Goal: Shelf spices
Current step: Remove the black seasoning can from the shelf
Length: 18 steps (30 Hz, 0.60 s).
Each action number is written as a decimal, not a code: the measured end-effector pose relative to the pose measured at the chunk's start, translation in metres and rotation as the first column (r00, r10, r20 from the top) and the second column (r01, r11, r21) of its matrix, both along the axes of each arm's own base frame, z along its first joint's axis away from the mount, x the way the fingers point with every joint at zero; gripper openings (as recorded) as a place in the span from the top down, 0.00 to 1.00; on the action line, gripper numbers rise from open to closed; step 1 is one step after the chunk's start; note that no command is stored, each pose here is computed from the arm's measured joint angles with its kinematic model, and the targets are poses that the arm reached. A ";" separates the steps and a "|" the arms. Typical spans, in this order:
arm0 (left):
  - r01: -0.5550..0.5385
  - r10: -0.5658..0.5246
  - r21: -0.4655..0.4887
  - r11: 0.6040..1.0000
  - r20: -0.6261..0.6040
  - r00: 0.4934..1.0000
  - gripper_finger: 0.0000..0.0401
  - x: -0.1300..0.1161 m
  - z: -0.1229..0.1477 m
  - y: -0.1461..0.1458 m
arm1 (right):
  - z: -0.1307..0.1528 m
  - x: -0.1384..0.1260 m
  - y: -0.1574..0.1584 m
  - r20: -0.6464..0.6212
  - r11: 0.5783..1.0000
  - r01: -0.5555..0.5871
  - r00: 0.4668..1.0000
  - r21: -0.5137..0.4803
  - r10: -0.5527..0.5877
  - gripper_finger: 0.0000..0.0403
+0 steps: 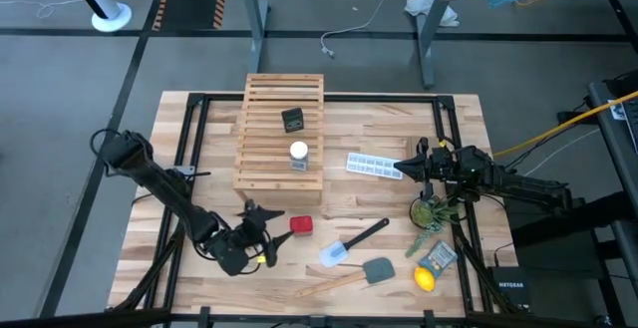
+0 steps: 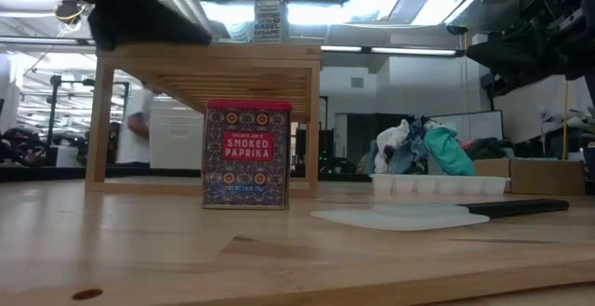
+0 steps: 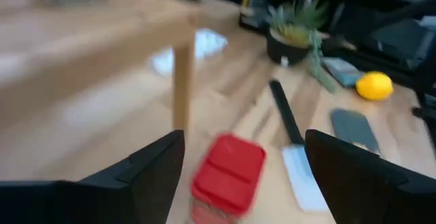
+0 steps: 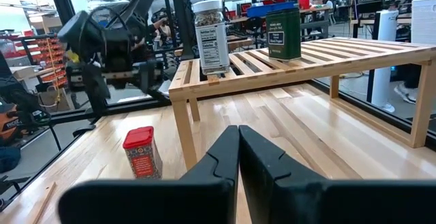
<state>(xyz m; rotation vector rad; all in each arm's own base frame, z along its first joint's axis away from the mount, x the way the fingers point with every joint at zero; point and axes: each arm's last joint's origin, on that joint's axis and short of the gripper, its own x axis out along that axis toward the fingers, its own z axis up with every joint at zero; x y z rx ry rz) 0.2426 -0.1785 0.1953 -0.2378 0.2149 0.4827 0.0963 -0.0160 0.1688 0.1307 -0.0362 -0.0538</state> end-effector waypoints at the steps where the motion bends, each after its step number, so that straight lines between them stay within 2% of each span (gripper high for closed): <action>1: -0.015 0.015 0.031 0.999 0.003 1.000 0.26 0.000 0.003 0.002 | 0.000 0.000 0.000 0.000 1.000 0.000 1.000 0.000 0.000 0.96; 9: -0.081 0.087 0.212 0.974 -0.017 0.996 0.26 0.001 0.033 0.028 | 0.000 0.000 0.000 0.001 1.000 -0.003 1.000 0.000 0.003 0.96; 18: -0.139 0.160 0.336 0.931 -0.035 0.986 0.26 -0.004 0.071 0.067 | 0.001 0.000 0.001 0.006 0.999 -0.037 0.999 -0.003 0.037 0.96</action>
